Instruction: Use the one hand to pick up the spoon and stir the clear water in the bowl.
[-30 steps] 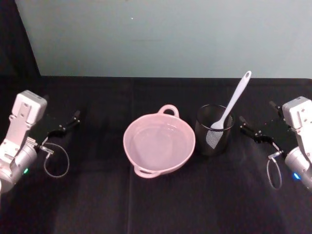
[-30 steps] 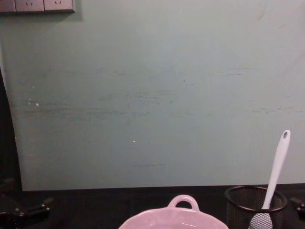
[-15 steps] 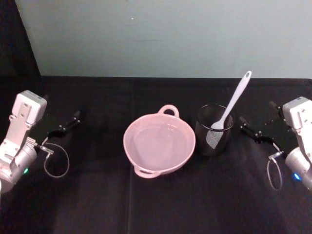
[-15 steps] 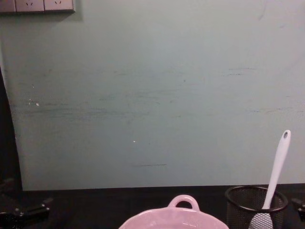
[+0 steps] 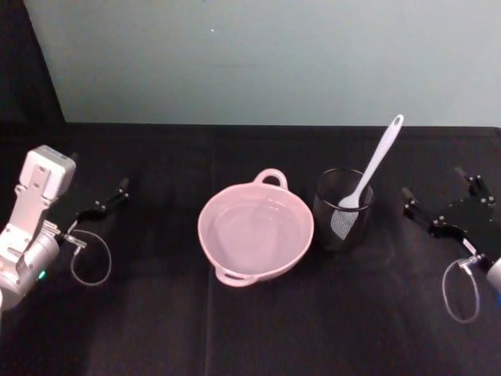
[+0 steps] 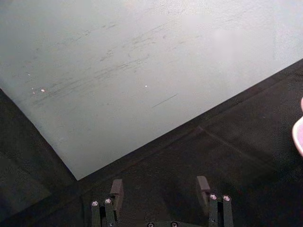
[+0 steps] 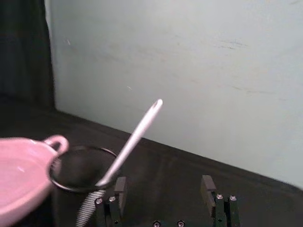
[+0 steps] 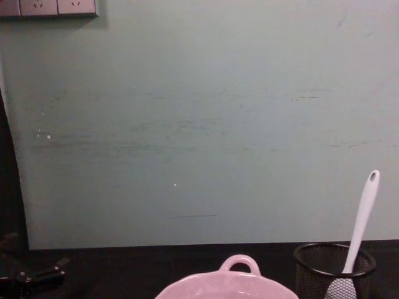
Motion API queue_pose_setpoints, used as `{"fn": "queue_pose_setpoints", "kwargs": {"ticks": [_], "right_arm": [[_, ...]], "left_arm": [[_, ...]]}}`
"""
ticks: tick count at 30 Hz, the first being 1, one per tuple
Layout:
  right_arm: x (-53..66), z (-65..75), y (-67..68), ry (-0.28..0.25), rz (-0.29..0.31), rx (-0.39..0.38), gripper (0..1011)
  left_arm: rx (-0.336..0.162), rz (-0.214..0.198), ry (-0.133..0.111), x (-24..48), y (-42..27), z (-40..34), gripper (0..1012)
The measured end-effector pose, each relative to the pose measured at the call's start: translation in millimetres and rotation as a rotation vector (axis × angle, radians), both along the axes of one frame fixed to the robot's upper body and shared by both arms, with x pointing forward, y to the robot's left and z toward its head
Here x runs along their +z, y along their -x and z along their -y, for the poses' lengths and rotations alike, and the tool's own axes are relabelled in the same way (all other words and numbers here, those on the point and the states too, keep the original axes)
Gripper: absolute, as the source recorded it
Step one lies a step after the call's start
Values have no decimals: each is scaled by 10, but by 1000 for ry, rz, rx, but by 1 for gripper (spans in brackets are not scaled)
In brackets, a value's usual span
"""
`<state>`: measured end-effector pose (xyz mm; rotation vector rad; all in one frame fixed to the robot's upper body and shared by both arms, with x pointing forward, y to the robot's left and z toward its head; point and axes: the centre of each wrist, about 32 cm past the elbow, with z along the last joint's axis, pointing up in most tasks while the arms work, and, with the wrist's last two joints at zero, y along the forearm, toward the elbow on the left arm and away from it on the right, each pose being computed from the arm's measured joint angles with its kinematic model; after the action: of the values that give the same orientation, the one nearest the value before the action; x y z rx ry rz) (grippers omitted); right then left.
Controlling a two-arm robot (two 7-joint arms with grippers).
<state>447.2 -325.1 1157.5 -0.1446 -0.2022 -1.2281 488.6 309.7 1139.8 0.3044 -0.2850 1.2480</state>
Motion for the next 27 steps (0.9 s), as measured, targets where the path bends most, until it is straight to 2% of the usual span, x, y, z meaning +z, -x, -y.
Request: {"fn": "queue_pose_setpoints", "kwargs": {"ticks": [1,5,7,8,9,14,17,18,21,27], "right_arm": [[16,13,26,-51,-7,16,1003],[19,22,47,-172,-29,50,1002],[3,31,31,-325,-60,89,1002],[3,31,31,-325,-60,89,1003],[-7,36,17,-383,-79,100,1003],[-16,62,-84,-536,-148,128,1003],[13,67,-162,-583,-200,132,1002],[13,67,-162,-583,-200,132,1003],[69,74,-284,-625,-263,142,1003],[185,54,-465,-621,-315,164,1003]], "left_arm": [[0,0,0,0,0,0,1011],[0,0,0,0,0,0,1011],[0,0,0,0,0,0,1011],[0,0,0,0,0,0,1011],[0,0,0,0,0,0,1011],[0,0,0,0,0,0,1011],[0,0,0,0,0,0,1011],[0,0,0,0,0,0,1011],[0,0,0,0,0,0,1011],[0,0,0,0,0,0,1011]]}}
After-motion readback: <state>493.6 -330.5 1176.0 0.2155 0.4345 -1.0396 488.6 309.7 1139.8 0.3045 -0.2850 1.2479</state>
